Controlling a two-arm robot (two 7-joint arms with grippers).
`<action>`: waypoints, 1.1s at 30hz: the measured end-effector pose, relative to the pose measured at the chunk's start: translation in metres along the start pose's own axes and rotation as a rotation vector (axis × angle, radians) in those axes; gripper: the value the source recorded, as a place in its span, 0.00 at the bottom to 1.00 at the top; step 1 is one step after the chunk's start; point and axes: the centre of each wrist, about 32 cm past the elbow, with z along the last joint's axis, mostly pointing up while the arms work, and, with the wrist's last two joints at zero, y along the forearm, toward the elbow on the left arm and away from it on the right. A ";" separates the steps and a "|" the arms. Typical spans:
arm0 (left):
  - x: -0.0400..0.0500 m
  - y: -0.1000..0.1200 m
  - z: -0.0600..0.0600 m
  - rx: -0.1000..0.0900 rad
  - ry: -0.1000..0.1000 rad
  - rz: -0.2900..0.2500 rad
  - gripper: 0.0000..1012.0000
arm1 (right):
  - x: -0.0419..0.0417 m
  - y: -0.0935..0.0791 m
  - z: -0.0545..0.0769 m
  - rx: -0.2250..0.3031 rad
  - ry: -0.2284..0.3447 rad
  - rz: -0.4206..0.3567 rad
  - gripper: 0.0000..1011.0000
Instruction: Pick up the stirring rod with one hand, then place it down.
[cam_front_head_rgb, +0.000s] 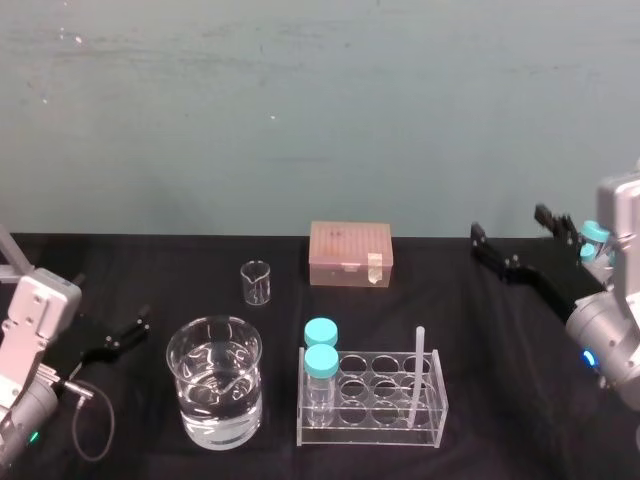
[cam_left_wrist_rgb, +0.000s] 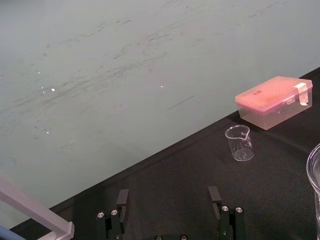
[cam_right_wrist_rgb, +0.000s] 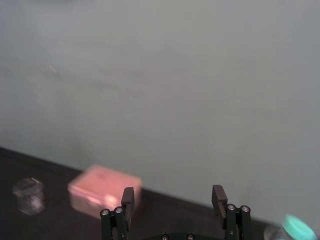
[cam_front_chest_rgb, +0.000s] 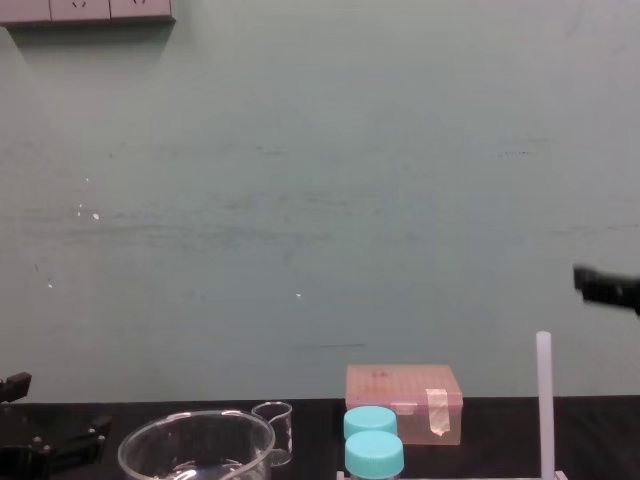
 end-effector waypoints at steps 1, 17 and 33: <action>0.0000 0.000 0.000 0.000 0.000 0.000 0.99 | -0.0014 0.000 -0.002 -0.019 -0.006 -0.015 0.99; 0.0000 0.000 0.000 0.000 0.000 0.000 0.99 | -0.0054 0.005 -0.016 -0.154 0.043 -0.091 0.99; 0.0000 0.000 0.000 0.000 0.000 0.000 0.99 | -0.0057 0.005 -0.015 -0.144 0.031 -0.089 0.99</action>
